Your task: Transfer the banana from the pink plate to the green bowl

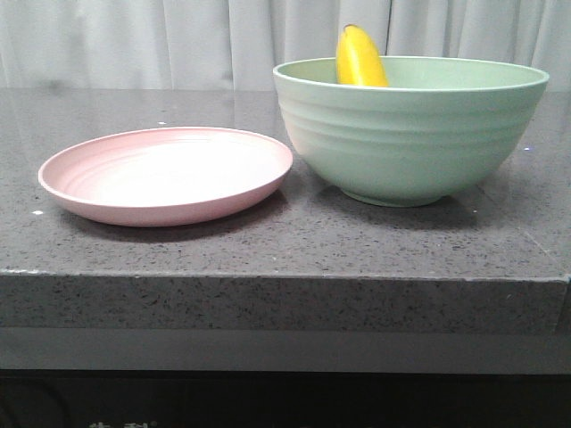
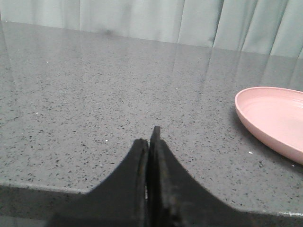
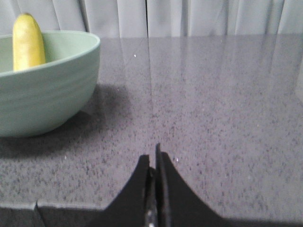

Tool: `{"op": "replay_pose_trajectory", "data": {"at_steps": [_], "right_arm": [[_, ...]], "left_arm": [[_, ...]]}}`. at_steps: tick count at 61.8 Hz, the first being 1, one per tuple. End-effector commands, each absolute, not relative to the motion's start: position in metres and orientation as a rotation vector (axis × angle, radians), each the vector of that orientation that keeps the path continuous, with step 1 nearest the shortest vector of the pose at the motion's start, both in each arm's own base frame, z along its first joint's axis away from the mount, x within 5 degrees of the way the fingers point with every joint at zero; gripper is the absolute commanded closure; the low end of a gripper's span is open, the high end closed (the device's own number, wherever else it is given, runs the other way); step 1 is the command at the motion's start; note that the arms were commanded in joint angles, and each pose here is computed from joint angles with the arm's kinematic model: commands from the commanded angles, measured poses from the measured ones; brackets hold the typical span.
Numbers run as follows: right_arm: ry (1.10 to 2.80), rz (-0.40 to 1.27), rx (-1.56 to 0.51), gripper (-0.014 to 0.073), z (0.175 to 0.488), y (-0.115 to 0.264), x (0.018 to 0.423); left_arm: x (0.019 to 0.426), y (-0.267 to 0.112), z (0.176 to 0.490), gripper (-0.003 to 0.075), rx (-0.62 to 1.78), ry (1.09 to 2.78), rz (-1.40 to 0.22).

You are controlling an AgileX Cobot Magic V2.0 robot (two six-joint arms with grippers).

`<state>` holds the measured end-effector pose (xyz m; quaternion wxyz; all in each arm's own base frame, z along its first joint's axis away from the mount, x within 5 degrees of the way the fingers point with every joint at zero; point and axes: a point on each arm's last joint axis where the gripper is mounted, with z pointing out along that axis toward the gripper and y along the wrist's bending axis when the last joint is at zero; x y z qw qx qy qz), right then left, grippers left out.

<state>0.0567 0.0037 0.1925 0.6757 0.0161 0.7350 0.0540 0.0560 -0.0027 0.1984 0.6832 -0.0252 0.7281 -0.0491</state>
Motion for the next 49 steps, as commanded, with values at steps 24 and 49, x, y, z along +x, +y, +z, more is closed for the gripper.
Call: {"op": "replay_pose_trajectory", "data": {"at_steps": [24,49], "right_arm": [[1.58,0.163,0.081,0.0663,0.1973,0.0035,0.0548],[1.58,0.163,0.081,0.0663,0.1973,0.0035,0.0548]], "left_arm": [[0.0544,-0.0018,0.2068,0.0738,-0.068,1.521,-0.115],[0.0544,-0.0018,0.2068,0.0738,-0.068,1.521,-0.115]]}}
